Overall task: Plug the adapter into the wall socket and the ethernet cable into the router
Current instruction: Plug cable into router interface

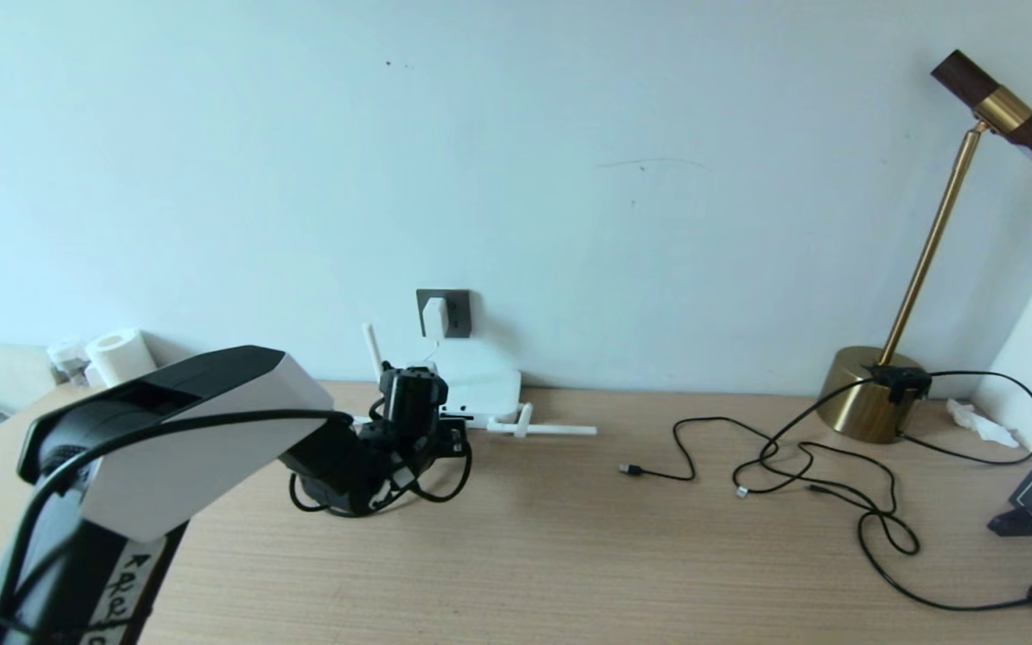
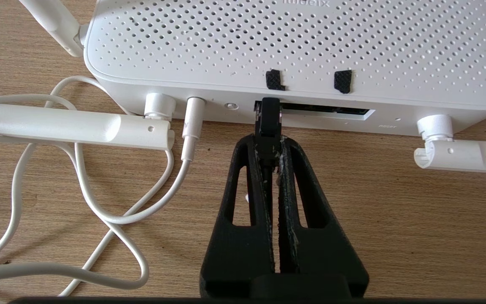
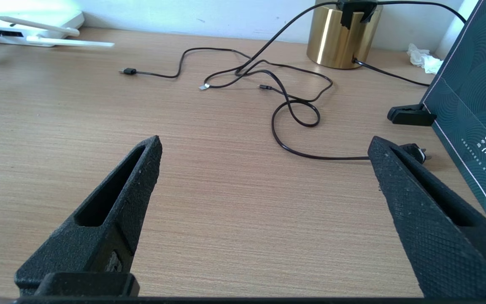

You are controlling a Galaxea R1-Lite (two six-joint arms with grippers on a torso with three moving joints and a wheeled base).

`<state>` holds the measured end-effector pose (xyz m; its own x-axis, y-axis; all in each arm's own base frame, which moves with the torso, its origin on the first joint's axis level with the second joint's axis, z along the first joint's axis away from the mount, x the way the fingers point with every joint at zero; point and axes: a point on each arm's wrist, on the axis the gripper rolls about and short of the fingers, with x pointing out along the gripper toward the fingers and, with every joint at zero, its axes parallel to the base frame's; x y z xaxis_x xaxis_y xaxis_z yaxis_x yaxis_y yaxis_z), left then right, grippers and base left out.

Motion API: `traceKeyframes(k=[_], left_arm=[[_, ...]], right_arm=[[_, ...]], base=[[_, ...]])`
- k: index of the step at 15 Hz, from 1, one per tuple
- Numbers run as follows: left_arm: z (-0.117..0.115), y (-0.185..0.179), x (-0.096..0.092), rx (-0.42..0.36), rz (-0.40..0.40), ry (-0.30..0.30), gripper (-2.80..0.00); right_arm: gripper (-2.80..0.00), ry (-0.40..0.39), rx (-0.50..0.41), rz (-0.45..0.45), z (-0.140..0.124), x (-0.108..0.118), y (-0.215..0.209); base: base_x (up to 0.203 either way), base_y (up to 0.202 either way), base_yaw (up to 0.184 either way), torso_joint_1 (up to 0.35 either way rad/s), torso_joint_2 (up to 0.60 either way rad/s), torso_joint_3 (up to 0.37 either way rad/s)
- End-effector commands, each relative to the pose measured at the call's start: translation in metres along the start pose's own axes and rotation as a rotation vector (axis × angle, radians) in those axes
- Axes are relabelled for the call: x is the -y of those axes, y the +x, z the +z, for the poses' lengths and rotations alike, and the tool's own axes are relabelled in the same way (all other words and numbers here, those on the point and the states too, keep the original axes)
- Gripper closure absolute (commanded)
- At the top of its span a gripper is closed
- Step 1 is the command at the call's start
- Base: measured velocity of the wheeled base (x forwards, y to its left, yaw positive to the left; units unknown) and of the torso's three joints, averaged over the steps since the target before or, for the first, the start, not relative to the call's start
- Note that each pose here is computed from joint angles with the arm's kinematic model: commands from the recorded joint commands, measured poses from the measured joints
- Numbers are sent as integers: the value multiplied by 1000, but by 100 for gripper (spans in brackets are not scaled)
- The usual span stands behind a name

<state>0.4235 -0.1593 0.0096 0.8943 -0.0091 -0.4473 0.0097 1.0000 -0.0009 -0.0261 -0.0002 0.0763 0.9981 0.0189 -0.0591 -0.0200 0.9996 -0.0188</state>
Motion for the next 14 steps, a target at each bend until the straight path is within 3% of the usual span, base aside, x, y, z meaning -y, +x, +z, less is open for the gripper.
traceKeyframes(k=[1,6,7,14], left_arm=[[1,0,0,6,2,-3,0],[1,-1,1,8,0,-3,0],[1,-1,0,10,1,-5,-280],[-3,-2,0,-2,0,-2,-280]], right_arm=[[-280,-1,-2,1,0,0,0],[-280,-1,-2,1,0,0,0],[-280,-1,-1,1,0,0,0],[-280,-1,-2,1,0,0,0]], base=[[0,0,0,0,0,0],[0,0,0,0,0,0],[0,0,0,0,0,0],[0,0,0,0,0,0]])
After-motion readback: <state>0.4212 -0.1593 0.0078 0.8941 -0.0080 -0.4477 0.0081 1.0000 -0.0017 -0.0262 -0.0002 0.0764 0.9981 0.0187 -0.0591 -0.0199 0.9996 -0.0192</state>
